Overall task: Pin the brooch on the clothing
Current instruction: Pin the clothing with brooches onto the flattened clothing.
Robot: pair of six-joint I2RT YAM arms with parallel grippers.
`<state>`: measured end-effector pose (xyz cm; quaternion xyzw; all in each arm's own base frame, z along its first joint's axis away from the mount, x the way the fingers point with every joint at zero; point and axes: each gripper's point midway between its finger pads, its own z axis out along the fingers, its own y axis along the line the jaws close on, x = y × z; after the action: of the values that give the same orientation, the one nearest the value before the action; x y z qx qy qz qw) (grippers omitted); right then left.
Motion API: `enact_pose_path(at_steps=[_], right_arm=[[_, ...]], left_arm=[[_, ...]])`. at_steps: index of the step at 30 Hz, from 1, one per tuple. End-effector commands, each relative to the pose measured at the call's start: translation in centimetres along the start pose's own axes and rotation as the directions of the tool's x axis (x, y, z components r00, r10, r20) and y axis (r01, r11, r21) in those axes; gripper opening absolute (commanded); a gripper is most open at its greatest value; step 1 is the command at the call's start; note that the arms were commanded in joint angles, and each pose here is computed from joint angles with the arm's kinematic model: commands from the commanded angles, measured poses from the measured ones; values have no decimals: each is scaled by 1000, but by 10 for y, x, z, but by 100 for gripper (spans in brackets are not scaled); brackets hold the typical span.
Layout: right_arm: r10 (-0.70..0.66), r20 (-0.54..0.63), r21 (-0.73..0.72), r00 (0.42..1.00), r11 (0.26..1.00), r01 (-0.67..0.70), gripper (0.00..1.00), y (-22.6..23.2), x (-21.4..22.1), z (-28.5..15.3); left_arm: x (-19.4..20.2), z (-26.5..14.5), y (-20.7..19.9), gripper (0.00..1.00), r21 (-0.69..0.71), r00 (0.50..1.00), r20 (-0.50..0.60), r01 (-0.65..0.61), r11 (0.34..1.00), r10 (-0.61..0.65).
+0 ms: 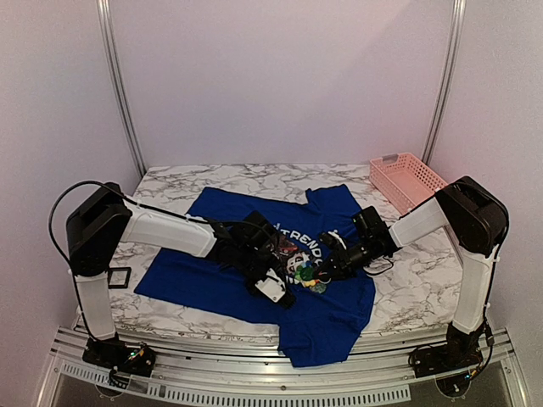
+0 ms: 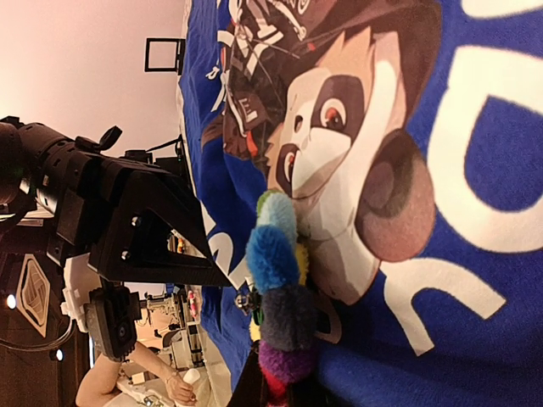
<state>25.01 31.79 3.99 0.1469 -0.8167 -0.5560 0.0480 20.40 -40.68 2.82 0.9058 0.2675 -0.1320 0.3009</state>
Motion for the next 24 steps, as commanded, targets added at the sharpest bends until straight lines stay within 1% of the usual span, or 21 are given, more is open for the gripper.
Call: enact_pose_path(at_steps=[1,4,7,9,13,18,20,24], right_arm=[[39,3,26,999,999,-39,0,-16,1,1],[40,4,25,999,999,-41,0,-16,0,2],[40,5,25,999,999,-40,0,-15,0,1],[38,4,22,999,999,-38,0,-15,0,2],[38,5,13,999,999,-38,0,-13,-1,2],[48,-9,12,999,999,-48,0,-14,3,4],[42,-19,7,999,999,-42,0,-12,5,6],[32,-37,-5,999,999,-32,0,-6,8,11]], left_arm=[[-2,5,-13,20,74,996,-9,94,993,-94],[-12,-2,12,20,-9,995,23,96,995,-95],[-22,-7,21,14,-48,995,59,77,996,-74],[-25,-6,22,11,-54,995,73,71,996,-67],[-20,2,20,11,-60,998,54,45,997,-41],[-3,18,26,12,-96,1000,-4,27,995,-28],[0,18,30,12,-116,1000,-12,22,993,-23],[3,21,27,13,-106,1000,-22,9,994,-11]])
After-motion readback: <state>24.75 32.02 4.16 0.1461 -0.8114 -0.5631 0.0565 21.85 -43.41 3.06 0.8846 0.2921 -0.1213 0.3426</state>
